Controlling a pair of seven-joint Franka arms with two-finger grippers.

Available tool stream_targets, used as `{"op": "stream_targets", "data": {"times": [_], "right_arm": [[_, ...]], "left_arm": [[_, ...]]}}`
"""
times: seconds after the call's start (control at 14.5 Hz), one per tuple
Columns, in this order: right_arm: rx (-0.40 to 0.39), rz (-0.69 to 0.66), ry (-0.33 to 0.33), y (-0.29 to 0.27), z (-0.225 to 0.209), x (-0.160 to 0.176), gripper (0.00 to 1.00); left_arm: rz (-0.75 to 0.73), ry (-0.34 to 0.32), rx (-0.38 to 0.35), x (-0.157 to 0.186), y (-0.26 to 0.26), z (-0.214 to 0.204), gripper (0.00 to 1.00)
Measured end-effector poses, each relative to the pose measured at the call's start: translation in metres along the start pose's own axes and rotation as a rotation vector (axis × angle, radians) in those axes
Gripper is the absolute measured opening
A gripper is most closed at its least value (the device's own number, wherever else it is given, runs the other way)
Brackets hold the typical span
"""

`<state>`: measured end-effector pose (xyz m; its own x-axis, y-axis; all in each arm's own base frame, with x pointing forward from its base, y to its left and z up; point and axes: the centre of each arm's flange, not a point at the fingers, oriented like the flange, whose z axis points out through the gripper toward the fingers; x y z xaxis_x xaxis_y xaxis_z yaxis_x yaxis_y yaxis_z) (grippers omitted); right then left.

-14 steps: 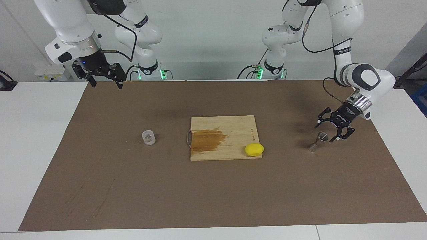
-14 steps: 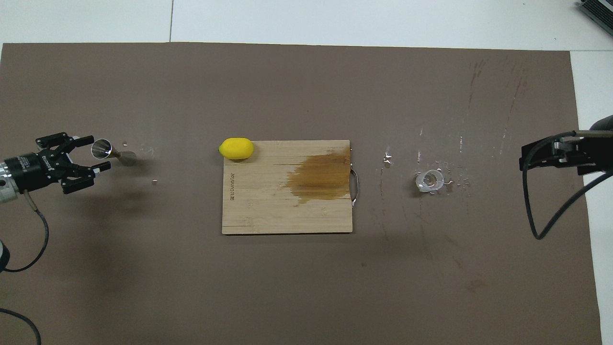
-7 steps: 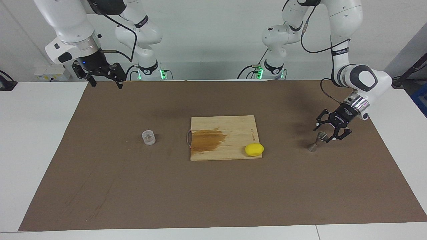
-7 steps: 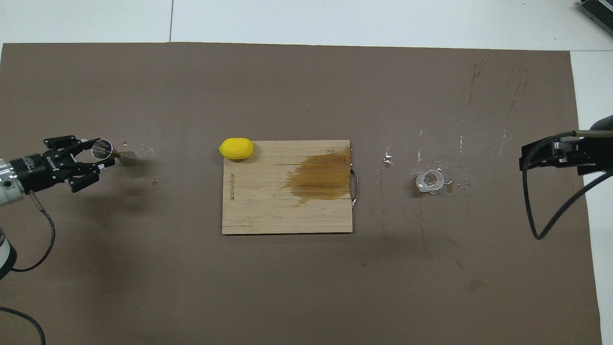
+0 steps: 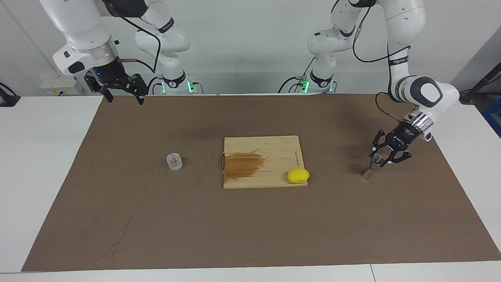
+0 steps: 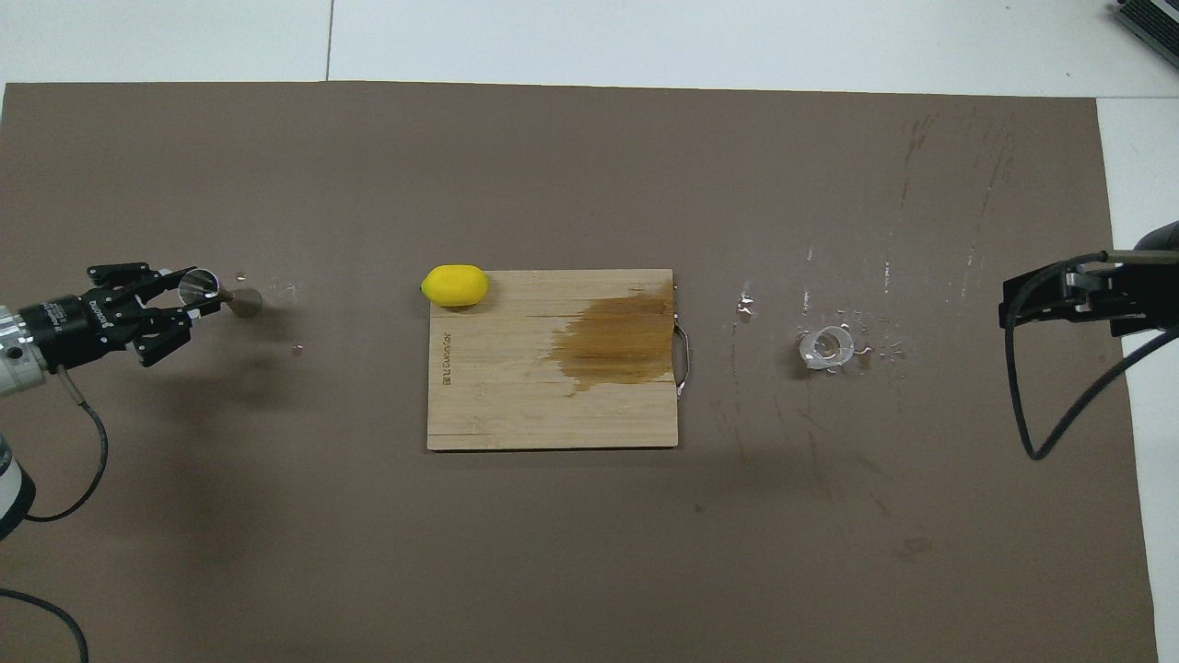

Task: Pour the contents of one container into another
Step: 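Carry the metal cup with the left gripper onto the cutting board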

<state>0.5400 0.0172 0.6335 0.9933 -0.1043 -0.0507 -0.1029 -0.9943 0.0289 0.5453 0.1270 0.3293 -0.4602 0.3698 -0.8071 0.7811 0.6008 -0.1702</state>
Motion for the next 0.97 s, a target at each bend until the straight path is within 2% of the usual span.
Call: {"op": "stream_targets", "data": {"times": [0.21,0.41,0.69,0.97], "right_arm": [[0.000,0.000,0.000,0.000,0.000,0.000,1.00],[0.000,0.000,0.000,0.000,0.000,0.000,1.00],[0.000,0.000,0.000,0.000,0.000,0.000,1.00],[0.000,0.000,0.000,0.000,0.000,0.000,1.00]], "left_arm": [[0.022,-0.016,0.026,-0.013,-0.003,0.005,0.50],[0.077,-0.061,0.109,-0.049,-0.018,0.025,0.50],[0.110,-0.173,0.193,-0.111,-0.069,0.084,0.50],[0.115,-0.213,0.240,-0.151,-0.140,0.158,0.50]]}}
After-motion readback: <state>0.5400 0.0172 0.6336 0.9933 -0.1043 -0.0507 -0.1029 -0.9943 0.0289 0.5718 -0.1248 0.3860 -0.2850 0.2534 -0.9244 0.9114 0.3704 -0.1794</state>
